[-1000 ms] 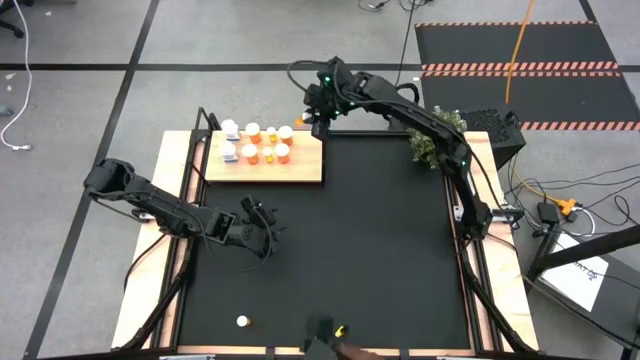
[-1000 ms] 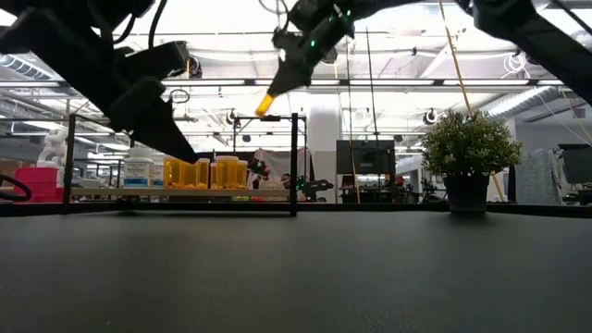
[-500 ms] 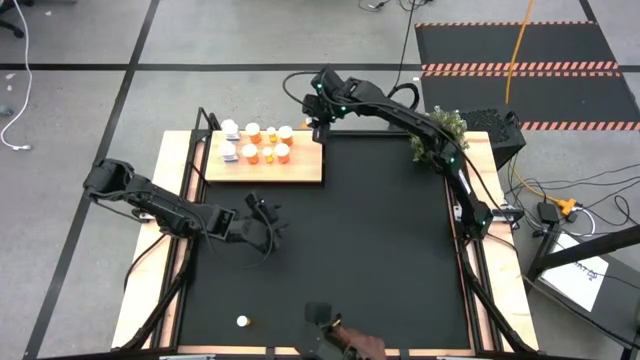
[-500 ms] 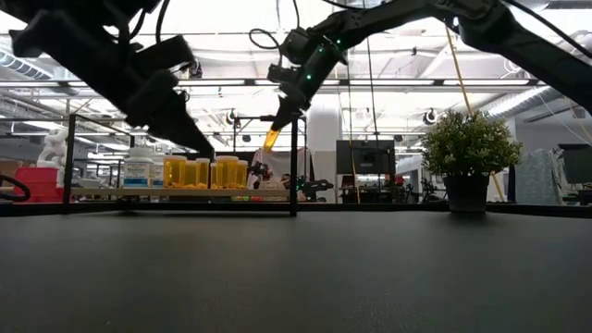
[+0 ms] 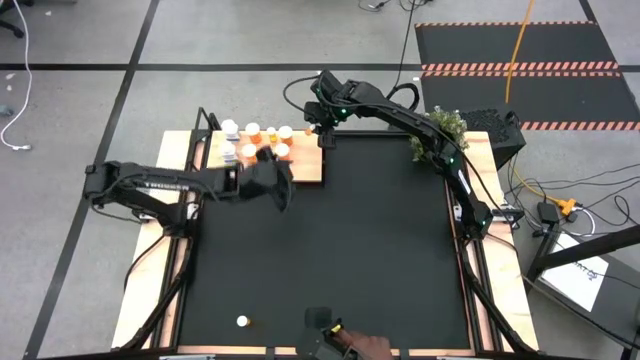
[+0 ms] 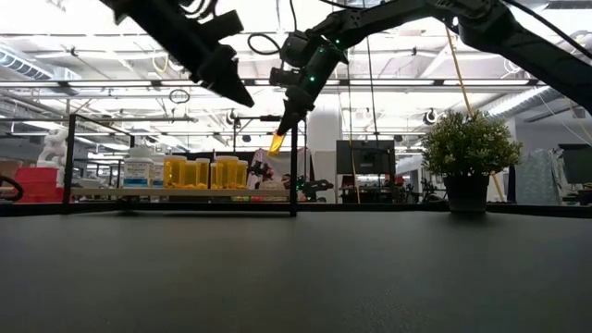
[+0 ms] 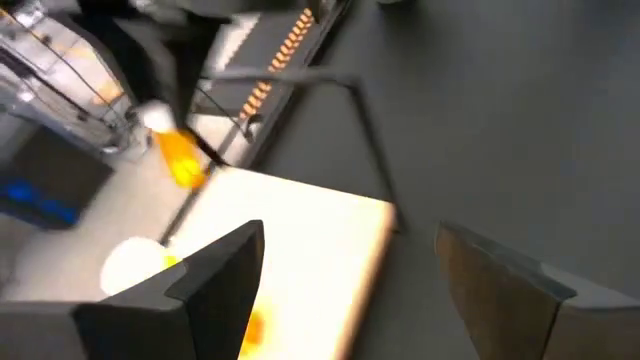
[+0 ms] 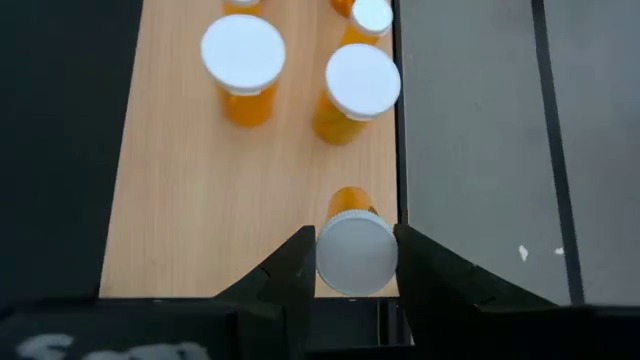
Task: Pick and place medicine bottles onto shelf by color
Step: Put the small orange pill bottle on the shelf
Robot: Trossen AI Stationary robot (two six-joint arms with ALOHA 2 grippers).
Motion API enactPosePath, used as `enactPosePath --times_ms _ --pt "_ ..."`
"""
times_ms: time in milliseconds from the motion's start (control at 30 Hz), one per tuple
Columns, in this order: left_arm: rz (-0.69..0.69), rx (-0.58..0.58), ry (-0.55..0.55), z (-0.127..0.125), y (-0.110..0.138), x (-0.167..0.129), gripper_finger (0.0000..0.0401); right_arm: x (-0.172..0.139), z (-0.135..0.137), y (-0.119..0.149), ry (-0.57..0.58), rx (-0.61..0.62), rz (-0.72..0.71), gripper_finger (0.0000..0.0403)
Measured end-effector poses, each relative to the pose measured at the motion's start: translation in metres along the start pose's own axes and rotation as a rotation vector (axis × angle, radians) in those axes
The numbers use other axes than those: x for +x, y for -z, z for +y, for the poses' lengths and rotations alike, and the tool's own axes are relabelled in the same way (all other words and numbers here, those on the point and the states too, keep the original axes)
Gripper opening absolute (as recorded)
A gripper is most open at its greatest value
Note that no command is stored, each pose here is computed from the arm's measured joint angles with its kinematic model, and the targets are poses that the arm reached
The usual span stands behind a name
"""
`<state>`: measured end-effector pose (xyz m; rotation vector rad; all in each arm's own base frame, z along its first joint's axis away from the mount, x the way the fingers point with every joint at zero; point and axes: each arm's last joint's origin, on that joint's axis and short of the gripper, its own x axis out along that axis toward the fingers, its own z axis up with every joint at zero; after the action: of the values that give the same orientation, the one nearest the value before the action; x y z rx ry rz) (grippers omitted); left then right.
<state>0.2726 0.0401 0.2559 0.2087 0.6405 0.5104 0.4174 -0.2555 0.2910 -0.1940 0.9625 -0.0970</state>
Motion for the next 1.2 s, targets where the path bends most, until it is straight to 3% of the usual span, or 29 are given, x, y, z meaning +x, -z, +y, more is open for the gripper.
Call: enactPosePath --times_ms 167,333,467,833,967,1200 --pt "-0.025 0.068 0.062 0.049 -0.015 0.01 0.0296 -0.002 -0.001 0.0 0.002 -0.051 -0.003 0.0119" --pt "-0.057 0.083 0.09 0.096 -0.004 0.024 0.0296 -0.003 -0.004 0.002 0.002 -0.057 -0.004 0.0119" --pt "-0.105 0.094 0.204 0.117 0.006 0.034 0.0296 -0.003 -0.003 0.001 -0.032 -0.067 -0.03 0.0119" --pt "-0.137 0.12 0.19 0.126 0.017 0.073 0.0296 -0.002 0.004 -0.006 -0.054 -0.03 -0.071 0.0119" --pt "-0.131 0.113 0.177 0.129 0.017 0.07 0.0296 -0.009 0.01 -0.008 -0.07 -0.016 -0.06 0.0119" --pt "-0.087 0.114 0.183 0.134 0.016 0.039 0.0296 -0.015 0.017 -0.014 -0.071 -0.014 -0.074 0.0119"
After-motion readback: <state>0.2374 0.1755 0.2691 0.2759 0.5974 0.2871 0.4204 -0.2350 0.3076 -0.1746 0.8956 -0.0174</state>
